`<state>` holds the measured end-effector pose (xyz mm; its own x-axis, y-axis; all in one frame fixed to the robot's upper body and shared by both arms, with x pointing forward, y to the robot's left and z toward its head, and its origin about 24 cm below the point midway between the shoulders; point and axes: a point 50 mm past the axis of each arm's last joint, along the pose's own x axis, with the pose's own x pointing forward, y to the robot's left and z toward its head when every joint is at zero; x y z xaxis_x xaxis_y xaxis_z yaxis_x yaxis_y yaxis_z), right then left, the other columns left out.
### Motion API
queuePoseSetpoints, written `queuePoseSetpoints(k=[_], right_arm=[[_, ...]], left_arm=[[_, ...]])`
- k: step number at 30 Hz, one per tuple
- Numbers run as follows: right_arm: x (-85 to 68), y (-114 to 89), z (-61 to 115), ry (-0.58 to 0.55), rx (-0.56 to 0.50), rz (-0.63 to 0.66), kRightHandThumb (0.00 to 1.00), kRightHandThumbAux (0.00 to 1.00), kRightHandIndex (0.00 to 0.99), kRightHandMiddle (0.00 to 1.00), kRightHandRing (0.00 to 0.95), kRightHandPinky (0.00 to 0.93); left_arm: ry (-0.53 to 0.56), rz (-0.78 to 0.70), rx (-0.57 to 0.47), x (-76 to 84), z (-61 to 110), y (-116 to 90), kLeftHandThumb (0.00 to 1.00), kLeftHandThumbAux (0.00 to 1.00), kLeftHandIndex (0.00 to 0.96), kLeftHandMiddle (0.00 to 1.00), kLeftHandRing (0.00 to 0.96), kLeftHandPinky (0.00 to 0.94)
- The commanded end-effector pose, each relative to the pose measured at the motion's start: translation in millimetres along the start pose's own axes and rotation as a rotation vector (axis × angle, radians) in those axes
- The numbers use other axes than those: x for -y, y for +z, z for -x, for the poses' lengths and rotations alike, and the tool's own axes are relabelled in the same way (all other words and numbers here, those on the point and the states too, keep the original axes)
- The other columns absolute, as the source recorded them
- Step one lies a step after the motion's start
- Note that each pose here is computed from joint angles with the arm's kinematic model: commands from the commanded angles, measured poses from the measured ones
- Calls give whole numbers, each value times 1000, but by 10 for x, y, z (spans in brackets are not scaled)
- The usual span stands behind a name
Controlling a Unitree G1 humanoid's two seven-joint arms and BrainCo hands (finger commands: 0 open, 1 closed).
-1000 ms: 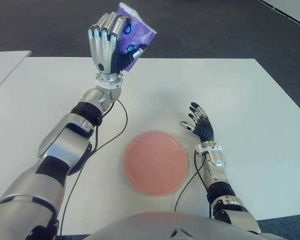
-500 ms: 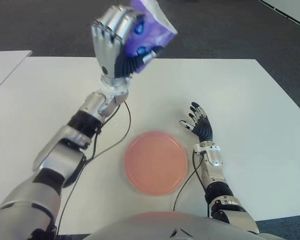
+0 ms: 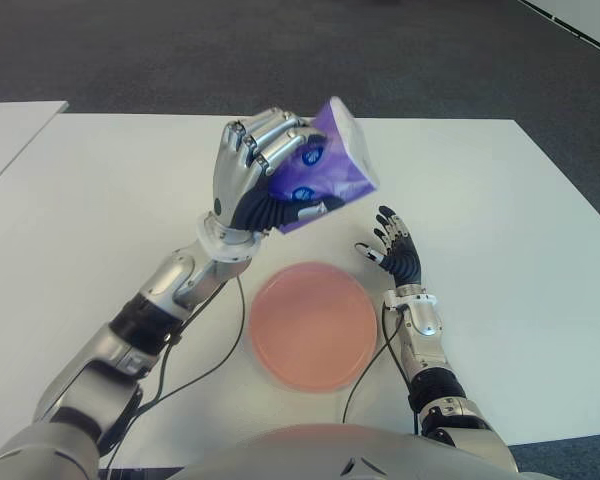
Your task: Put the tissue paper into the plate.
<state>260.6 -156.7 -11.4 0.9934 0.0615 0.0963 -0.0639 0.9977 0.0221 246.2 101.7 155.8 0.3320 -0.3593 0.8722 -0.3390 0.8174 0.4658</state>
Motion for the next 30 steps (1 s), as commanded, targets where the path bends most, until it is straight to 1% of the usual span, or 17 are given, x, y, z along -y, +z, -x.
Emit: queuePoseSetpoints(k=[1, 3, 7, 9, 11, 15, 19, 24, 26, 30], right_arm=[[-102, -410, 489, -4, -179, 25, 70, 863, 115, 87, 62, 84], [-103, -413, 492, 1, -173, 35, 61, 866, 118, 91, 67, 89], [-84, -451, 488, 9, -192, 46, 33, 862, 113, 88, 67, 85], [-82, -459, 483, 13, -202, 39, 21, 858, 109, 85, 63, 76], [-74, -465, 460, 10, -228, 26, 11, 853, 108, 84, 60, 62], [-70, -484, 442, -3, -276, 3, 2, 844, 117, 92, 58, 43], [-85, -464, 437, 3, -266, -10, 1, 840, 127, 104, 61, 40], [-96, -452, 435, 12, -264, 5, 4, 833, 133, 115, 64, 32], [-95, -449, 436, 18, -264, 11, 3, 830, 131, 115, 63, 33], [-100, -454, 435, 18, -278, 7, 0, 825, 123, 111, 61, 39]], left_arm=[[-380, 217, -12, 126, 381, 159, 853, 668, 400, 532, 803, 760], [-409, 224, -2, 137, 415, 203, 852, 668, 399, 532, 796, 756], [-420, 221, 31, 81, 444, 297, 851, 668, 400, 534, 785, 755], [-446, 213, 32, 43, 492, 335, 851, 668, 400, 535, 783, 753], [-497, 204, 33, 24, 548, 347, 850, 668, 401, 536, 778, 747], [-588, 201, 49, 22, 577, 354, 850, 668, 401, 537, 769, 735], [-692, 187, 64, 27, 657, 322, 849, 668, 401, 537, 761, 728], [-801, 164, 82, 37, 758, 327, 849, 668, 402, 537, 751, 722], [-835, 149, 98, 43, 799, 337, 849, 667, 403, 538, 753, 738], [-859, 120, 152, 53, 820, 349, 850, 666, 406, 548, 777, 796]])
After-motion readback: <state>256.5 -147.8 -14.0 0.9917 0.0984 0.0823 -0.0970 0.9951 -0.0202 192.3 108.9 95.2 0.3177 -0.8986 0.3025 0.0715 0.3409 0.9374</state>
